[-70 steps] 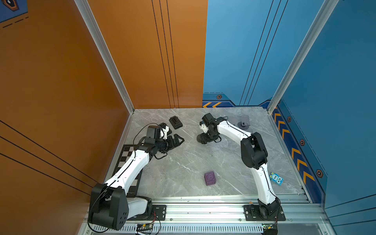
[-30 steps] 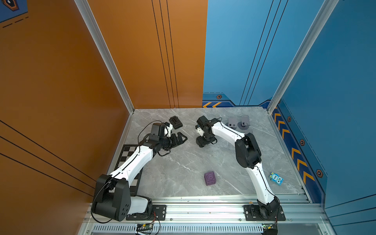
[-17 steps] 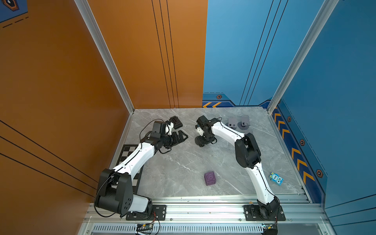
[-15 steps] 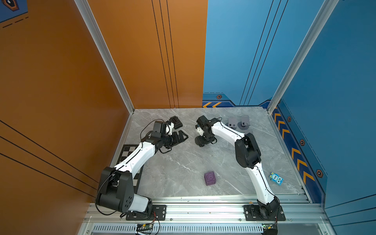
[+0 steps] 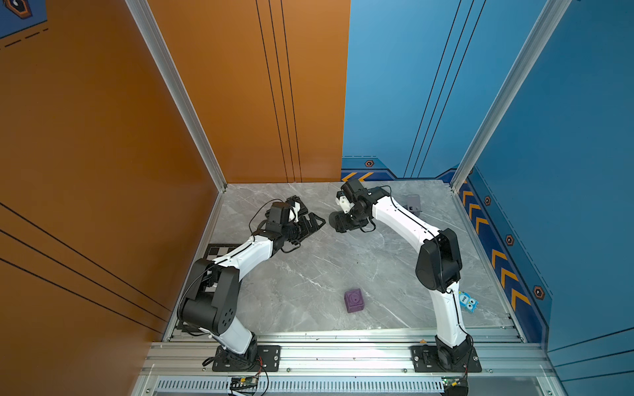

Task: Open the phone stand
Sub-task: Pick up the phone stand at the center of the board, then open the phone stand.

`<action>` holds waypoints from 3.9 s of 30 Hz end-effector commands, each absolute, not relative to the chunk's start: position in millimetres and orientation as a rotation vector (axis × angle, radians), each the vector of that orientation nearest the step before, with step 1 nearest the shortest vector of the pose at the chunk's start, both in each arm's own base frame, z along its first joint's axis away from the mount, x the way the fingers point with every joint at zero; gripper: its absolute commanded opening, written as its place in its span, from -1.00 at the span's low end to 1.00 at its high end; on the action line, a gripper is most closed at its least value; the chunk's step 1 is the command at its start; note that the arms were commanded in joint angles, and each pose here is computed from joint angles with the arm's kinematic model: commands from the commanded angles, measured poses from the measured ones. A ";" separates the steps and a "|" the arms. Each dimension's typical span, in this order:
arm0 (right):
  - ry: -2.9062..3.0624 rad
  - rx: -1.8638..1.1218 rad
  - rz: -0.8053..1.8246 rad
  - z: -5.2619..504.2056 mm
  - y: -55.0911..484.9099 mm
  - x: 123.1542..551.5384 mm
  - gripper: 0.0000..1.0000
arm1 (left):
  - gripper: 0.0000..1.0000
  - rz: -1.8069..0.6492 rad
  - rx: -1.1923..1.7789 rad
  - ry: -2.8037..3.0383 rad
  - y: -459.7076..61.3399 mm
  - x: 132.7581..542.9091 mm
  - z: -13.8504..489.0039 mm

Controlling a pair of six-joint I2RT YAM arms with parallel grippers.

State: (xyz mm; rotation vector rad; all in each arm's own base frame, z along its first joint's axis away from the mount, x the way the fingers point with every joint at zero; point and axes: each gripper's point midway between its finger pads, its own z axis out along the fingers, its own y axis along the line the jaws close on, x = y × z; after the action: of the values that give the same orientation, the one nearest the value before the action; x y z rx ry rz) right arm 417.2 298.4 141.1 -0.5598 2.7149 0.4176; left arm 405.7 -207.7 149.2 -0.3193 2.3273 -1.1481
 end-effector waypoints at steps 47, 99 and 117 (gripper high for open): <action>2.496 -0.426 0.817 227.3 324.0 408.8 -0.38 | -0.15 -1.404 -0.178 2.128 -272.5 446.3 193.9; 2.500 -0.491 0.630 286.0 293.2 398.6 -0.39 | -1.00 -1.234 -0.090 2.301 -239.5 403.3 98.6; 2.527 -0.519 0.669 269.5 312.9 402.8 0.11 | -1.00 -1.302 -0.081 2.142 -234.9 414.7 172.5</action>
State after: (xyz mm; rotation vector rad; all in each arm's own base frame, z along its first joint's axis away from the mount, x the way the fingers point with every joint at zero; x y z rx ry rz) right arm 388.4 304.1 228.0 -0.4983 2.6864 0.6223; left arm 414.6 -254.1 206.0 0.0736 1.9980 -1.3634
